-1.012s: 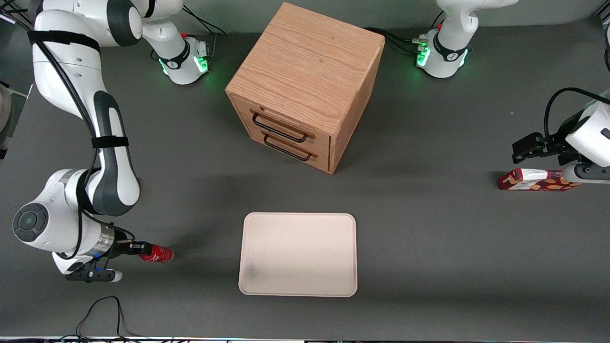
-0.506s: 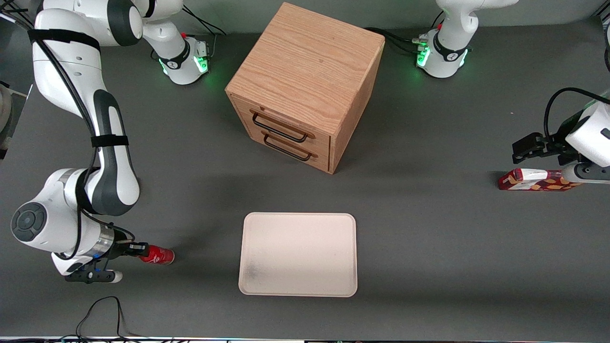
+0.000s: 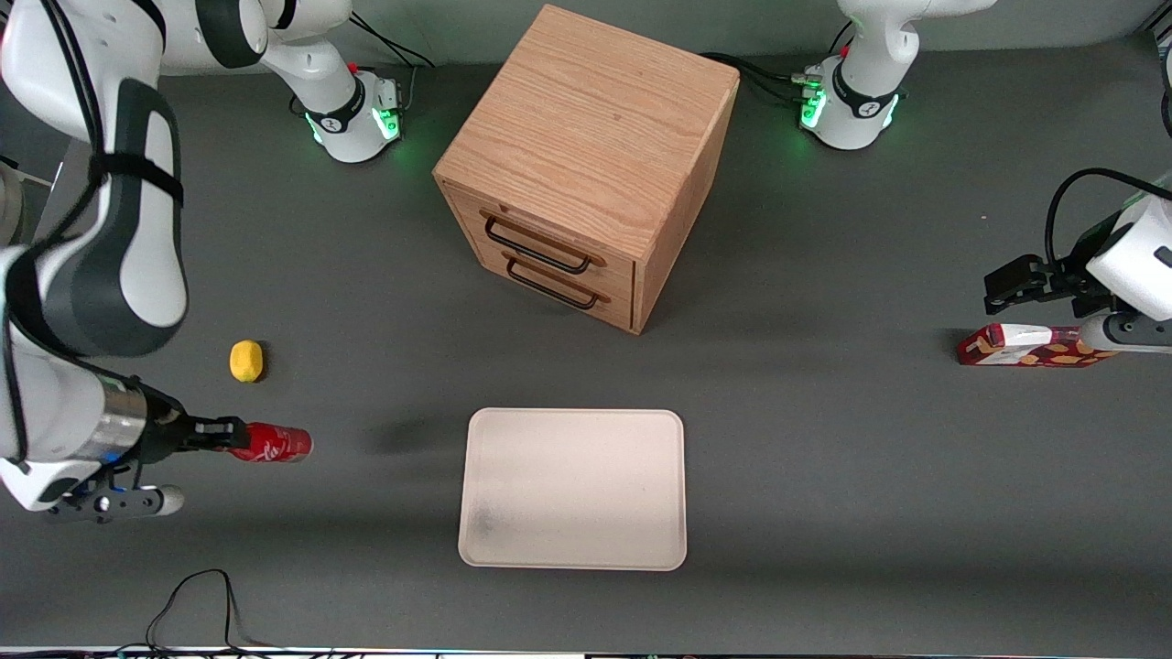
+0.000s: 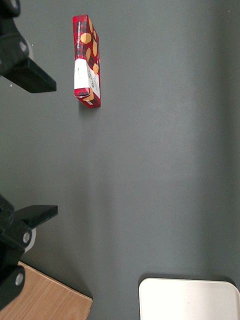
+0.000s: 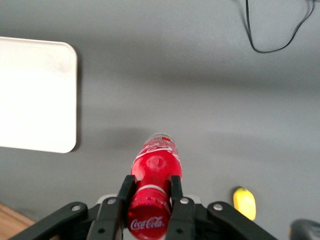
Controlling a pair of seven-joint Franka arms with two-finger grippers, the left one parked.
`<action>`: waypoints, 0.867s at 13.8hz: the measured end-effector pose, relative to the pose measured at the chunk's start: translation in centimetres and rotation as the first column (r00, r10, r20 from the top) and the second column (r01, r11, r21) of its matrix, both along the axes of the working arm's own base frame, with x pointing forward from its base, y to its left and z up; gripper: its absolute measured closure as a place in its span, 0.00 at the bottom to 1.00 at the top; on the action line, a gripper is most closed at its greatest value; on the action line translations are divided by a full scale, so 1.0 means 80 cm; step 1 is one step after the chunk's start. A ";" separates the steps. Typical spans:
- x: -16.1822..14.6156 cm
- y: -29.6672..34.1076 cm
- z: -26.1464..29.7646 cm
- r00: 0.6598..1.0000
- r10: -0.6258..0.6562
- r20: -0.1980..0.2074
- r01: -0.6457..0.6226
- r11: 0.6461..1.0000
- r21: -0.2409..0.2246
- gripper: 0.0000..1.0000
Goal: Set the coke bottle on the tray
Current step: 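Lift the bottle and carry it over the white tray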
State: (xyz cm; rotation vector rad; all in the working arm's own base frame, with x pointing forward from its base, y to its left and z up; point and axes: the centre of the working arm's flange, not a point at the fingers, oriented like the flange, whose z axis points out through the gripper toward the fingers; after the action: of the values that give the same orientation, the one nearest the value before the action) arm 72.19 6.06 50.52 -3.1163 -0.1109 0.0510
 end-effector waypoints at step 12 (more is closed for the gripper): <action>0.038 0.290 -0.161 0.949 0.149 0.279 -0.166 0.985 0.040 0.67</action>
State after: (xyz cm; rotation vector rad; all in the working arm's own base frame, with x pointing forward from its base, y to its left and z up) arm 75.25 29.26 37.67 -3.0241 -0.3590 -0.3777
